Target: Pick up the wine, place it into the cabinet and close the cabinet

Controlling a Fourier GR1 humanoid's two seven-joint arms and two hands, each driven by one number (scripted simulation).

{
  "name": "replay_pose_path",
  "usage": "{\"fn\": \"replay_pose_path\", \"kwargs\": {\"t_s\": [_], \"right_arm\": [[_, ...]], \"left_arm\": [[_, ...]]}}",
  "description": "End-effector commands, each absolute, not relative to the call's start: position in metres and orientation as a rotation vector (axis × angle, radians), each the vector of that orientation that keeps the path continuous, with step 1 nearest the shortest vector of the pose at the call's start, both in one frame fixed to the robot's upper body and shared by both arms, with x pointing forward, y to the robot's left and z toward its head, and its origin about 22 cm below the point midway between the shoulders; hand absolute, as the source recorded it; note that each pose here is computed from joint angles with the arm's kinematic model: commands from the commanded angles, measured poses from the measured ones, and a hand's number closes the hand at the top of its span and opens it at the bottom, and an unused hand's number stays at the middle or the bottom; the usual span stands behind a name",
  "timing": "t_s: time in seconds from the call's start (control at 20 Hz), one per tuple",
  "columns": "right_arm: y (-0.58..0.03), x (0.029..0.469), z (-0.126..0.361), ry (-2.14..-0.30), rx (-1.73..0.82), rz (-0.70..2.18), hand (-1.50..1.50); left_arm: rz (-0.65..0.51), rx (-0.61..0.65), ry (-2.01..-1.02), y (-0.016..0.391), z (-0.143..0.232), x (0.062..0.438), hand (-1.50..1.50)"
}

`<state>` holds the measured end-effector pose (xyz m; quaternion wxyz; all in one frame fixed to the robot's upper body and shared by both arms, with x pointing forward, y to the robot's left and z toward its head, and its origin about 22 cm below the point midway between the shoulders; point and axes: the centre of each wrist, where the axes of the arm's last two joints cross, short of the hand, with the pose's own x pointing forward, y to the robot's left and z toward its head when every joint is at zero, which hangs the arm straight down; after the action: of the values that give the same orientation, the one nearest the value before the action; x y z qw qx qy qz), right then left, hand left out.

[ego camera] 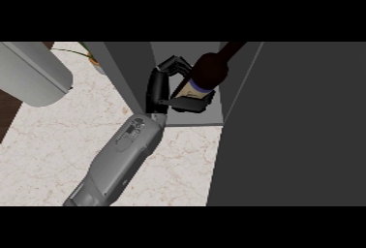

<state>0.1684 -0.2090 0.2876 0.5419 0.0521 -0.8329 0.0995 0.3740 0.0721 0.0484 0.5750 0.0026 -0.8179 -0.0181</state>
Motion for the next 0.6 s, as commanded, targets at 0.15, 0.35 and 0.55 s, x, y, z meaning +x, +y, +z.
{"fn": "replay_pose_path", "kwargs": {"t_s": [0.15,0.35,0.55], "right_arm": [[-0.213,0.159,0.287,-1.979,0.219,0.272,-1.50],[-0.219,0.156,0.286,-2.010,0.200,0.265,-1.50],[-0.216,0.152,0.286,-1.983,0.196,0.297,-1.50]], "left_arm": [[-0.113,0.085,-1.870,0.077,0.011,0.373,1.50],[-0.140,0.128,-1.880,0.084,0.002,0.381,1.50],[-0.108,0.160,-1.889,0.090,-0.015,0.375,1.50]]}}
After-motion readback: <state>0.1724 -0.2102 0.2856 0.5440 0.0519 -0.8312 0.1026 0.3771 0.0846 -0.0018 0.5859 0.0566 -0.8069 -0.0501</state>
